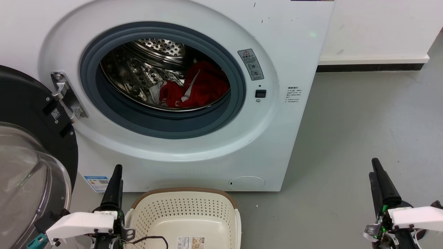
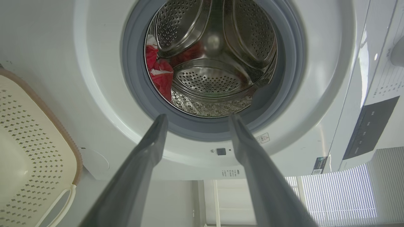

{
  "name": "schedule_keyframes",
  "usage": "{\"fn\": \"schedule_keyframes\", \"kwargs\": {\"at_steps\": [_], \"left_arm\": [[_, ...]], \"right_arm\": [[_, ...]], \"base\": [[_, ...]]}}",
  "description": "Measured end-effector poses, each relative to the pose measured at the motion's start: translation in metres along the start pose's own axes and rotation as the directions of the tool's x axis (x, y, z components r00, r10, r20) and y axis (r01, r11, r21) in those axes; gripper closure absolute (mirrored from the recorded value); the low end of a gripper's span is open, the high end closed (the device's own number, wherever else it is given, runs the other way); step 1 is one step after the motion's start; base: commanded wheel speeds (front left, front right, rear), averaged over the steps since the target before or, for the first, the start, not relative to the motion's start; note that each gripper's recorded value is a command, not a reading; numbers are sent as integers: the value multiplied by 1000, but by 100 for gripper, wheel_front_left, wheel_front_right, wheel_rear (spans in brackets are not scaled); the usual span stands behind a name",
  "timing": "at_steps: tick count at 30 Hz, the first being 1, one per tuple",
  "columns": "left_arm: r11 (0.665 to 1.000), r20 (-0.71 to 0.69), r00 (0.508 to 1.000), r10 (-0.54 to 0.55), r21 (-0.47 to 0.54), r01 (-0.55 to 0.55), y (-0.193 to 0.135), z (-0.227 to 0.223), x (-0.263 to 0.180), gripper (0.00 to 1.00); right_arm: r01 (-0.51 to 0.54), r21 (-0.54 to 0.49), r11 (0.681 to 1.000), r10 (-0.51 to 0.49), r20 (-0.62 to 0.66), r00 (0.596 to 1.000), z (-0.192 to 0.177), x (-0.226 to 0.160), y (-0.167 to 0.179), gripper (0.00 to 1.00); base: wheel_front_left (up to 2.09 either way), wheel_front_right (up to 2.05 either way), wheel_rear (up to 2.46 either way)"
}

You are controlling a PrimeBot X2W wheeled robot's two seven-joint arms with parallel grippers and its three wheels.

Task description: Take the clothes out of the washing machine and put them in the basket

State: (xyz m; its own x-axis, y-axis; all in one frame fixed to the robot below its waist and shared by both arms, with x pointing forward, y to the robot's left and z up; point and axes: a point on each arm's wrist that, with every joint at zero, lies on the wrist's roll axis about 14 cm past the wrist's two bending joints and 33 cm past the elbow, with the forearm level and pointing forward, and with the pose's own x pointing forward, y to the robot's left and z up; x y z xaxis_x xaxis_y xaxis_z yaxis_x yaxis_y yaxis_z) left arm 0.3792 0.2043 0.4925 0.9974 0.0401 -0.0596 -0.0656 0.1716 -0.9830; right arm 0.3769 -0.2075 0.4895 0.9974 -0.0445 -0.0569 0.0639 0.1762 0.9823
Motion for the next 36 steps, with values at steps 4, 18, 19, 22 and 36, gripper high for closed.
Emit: {"fn": "schedule_keyframes", "kwargs": {"at_steps": [4,18,19,22,36], "left_arm": [[996,8,1000,-4,93,4,-5,1,1,0],[923,20,1000,-8,384,-1,-13,-5,-2,0],[916,20,1000,-8,402,-1,-13,-5,-2,0],[894,27,1000,-10,448,-3,-14,-5,-3,0],[782,59,997,-48,624,1,-24,-4,-6,0]], "right_arm": [[-17,-108,994,18,5,1000,1,0,6,0],[-62,-430,901,67,-5,998,-5,-6,20,0],[-67,-447,892,73,-5,997,-5,-6,22,0],[-80,-493,866,90,-3,996,-5,-6,27,0],[-107,-671,734,146,2,989,-5,-9,41,0]], "base": [[0,0,0],[0,0,0],[0,0,0],[0,0,0],[0,0,0]]}}
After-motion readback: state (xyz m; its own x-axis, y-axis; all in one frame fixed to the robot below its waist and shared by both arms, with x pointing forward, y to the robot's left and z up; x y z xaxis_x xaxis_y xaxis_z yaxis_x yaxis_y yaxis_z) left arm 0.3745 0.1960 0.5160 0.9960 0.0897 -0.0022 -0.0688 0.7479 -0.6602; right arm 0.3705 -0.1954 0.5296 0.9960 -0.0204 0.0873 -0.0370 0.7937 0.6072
